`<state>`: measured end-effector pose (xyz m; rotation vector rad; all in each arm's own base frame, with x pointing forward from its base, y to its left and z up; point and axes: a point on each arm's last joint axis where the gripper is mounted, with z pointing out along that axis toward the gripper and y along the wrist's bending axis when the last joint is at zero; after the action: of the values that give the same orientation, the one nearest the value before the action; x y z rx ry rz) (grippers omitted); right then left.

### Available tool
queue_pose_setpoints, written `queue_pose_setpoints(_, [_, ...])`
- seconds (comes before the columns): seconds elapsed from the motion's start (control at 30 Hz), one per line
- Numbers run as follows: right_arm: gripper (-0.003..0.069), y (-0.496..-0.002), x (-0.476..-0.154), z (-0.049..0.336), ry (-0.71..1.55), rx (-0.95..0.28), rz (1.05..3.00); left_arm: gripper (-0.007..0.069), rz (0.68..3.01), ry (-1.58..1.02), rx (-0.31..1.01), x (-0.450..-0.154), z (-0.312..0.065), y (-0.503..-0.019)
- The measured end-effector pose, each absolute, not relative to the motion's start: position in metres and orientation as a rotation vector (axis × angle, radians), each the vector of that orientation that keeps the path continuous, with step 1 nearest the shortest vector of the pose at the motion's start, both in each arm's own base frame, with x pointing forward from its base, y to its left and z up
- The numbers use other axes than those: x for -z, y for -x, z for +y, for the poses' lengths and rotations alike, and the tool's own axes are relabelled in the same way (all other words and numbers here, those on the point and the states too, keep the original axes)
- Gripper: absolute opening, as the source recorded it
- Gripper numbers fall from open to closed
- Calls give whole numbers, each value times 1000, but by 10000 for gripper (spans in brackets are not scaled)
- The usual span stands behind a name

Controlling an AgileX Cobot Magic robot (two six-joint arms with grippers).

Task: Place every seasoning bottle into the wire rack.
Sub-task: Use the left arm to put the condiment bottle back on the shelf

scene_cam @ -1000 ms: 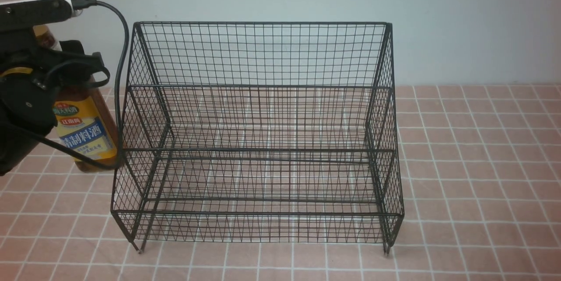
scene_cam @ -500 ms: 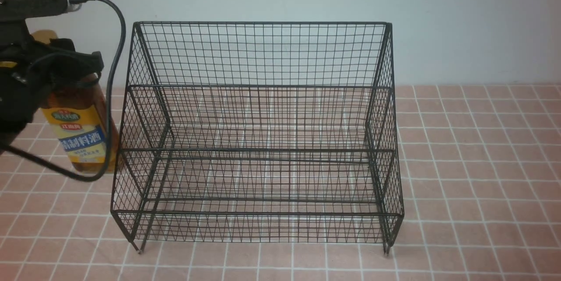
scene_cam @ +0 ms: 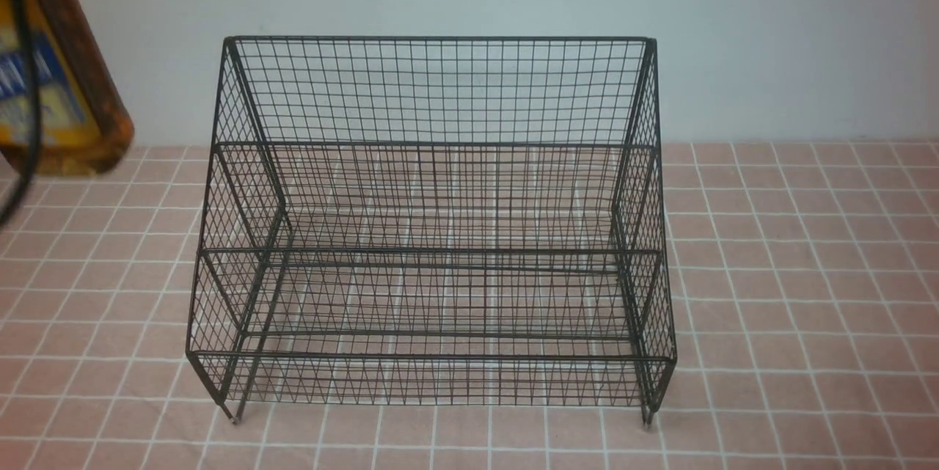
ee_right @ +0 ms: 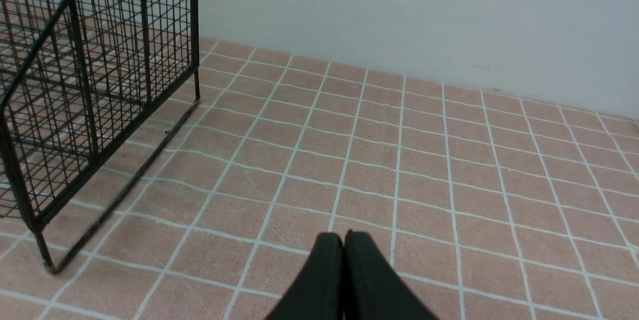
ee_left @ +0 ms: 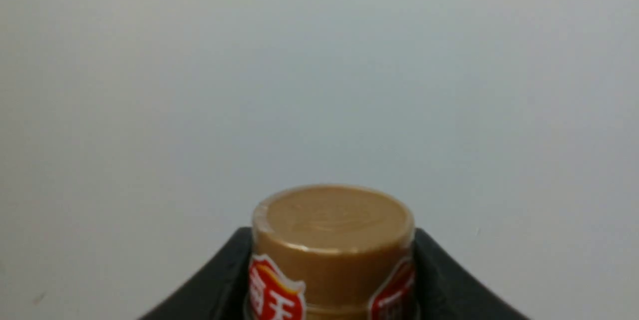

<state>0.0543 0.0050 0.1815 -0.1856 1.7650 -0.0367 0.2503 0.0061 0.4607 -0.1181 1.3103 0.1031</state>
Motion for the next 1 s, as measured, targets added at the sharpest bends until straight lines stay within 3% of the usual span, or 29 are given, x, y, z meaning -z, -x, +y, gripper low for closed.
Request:
queue_pose_setpoints(0.17, [-14, -54, -181, 5, 186, 37, 1765, 316, 1267, 142, 37, -492, 1, -243])
queue_pose_setpoints(0.3, [-14, -54, -181, 5, 186, 37, 1765, 315, 1297, 139, 155, -499, -6, -247])
queue_pose_setpoints(0.77, [-14, -54, -181, 5, 186, 37, 1765, 315, 1443, 31, 271, -460, -60, -297])
queue_pose_setpoints(1.0, [-14, -54, -181, 5, 186, 37, 1765, 315, 1437, 78, 250, -449, -69, -313])
